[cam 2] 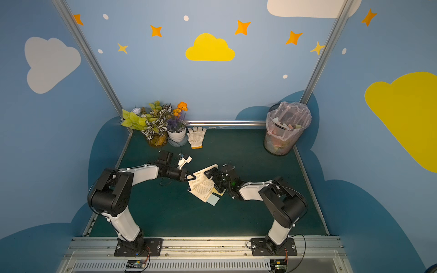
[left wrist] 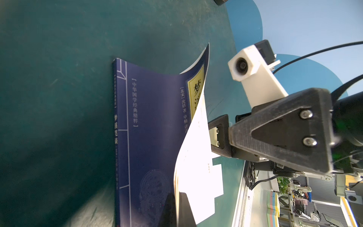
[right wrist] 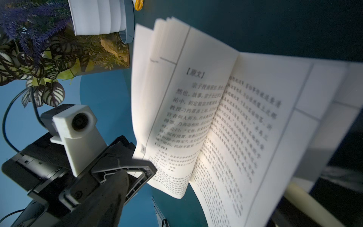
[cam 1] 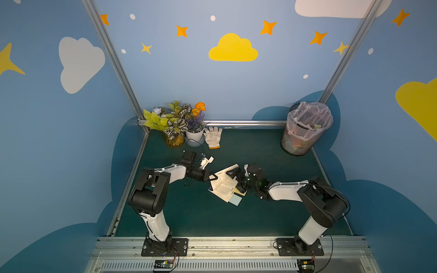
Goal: Peel off the used sticky note
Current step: Turn the page of the book at the center of the board.
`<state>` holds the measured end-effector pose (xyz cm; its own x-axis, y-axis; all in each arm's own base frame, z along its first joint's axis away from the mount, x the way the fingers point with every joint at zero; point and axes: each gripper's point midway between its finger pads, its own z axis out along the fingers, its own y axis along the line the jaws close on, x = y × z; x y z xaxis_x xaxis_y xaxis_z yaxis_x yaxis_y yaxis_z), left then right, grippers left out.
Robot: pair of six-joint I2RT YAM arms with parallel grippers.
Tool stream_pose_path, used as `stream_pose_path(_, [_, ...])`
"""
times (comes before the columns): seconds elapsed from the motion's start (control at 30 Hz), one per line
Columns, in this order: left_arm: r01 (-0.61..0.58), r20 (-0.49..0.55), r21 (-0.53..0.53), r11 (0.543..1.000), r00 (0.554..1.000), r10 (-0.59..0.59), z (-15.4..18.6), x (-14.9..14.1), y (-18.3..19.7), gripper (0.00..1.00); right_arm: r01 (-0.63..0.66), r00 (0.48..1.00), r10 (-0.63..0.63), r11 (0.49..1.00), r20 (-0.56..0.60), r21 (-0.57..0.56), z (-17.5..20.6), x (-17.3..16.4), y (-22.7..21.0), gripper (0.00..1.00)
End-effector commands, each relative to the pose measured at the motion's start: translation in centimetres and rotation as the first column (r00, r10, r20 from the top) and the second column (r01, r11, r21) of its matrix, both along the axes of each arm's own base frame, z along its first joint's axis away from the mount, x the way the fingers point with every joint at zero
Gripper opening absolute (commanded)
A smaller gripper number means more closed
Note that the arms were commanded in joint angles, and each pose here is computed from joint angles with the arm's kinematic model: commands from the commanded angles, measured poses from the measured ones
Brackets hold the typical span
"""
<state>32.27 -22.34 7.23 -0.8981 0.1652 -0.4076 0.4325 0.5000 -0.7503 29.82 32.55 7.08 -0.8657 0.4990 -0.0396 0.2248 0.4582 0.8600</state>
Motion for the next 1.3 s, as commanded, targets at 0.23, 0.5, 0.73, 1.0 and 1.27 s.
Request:
stream_pose_path(0.23, [0.056, -0.017, 0.028, 0.998, 0.998, -0.055, -0.3, -1.3, -1.0, 0.03, 0.013, 1.000, -0.013, 0.999, 0.015, 0.052, 0.6, 2.5, 0.2, 0.95])
stream_pose_path(0.5, [0.132, 0.035, 0.044, 0.990, 0.990, -0.133, 0.8, -2.6, -2.6, 0.03, 0.019, 1.000, -0.019, 0.998, -0.012, 0.065, -0.1, 4.3, 0.6, 0.95])
stream_pose_path(0.73, [0.226, 0.103, 0.061, 0.972, 0.967, -0.231, 2.6, -3.7, -3.9, 0.32, 0.014, 0.999, -0.012, 0.999, -0.049, 0.044, -1.2, 4.2, 0.5, 0.89])
stream_pose_path(1.0, [0.295, 0.218, 0.111, 0.949, 0.924, -0.313, 6.9, -4.4, -4.5, 0.63, -0.006, 1.000, 0.005, 0.999, -0.021, -0.038, -0.1, 3.4, -0.2, 0.67])
stream_pose_path(1.27, [0.326, 0.338, 0.219, 0.920, 0.859, -0.385, 9.2, -6.7, -4.7, 0.73, -0.011, 1.000, 0.013, 0.993, 0.012, -0.118, 2.1, 2.9, -0.9, 0.28])
